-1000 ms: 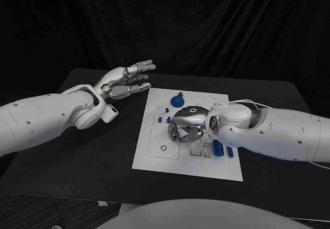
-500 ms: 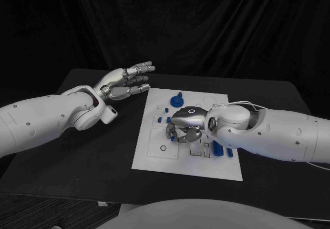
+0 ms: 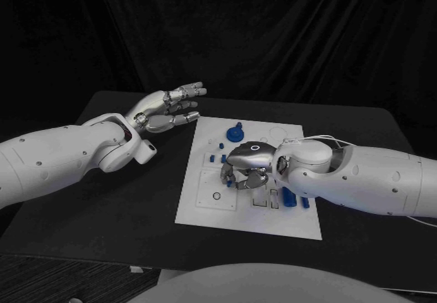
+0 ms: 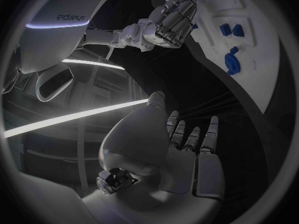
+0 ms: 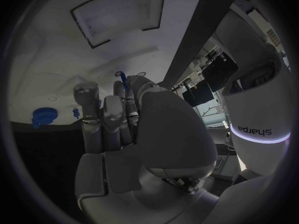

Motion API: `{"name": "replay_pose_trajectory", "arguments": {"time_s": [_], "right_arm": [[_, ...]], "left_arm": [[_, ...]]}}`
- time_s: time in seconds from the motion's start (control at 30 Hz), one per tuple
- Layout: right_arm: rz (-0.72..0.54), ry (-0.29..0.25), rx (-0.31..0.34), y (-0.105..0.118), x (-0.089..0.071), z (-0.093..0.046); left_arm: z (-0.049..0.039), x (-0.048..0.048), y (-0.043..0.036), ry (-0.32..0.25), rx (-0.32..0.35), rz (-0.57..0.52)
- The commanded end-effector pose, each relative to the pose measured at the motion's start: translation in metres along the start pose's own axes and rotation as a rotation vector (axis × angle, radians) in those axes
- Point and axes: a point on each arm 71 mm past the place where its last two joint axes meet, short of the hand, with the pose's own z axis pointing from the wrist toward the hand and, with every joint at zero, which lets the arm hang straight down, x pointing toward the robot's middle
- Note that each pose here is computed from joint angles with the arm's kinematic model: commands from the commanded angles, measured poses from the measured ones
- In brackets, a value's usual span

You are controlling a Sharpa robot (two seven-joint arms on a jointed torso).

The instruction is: Assemble the parts on the task board

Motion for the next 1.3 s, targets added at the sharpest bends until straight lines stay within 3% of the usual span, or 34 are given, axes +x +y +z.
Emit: {"name": "replay_pose_trajectory", "arguments": {"time_s": [0.03, 1.3], "right_arm": [[-0.005, -0.009, 0.004, -0.0005, 0.0007, -0.0012], [-0.039, -0.036, -0.025, 0.0029, 0.0049, -0.0004]], "left_arm": [[0.0003, 0.0012, -0.0004, 0.002, 0.007, -0.015], [0.0011, 0.0037, 0.0019, 0.014, -0.011, -0.025]]}}
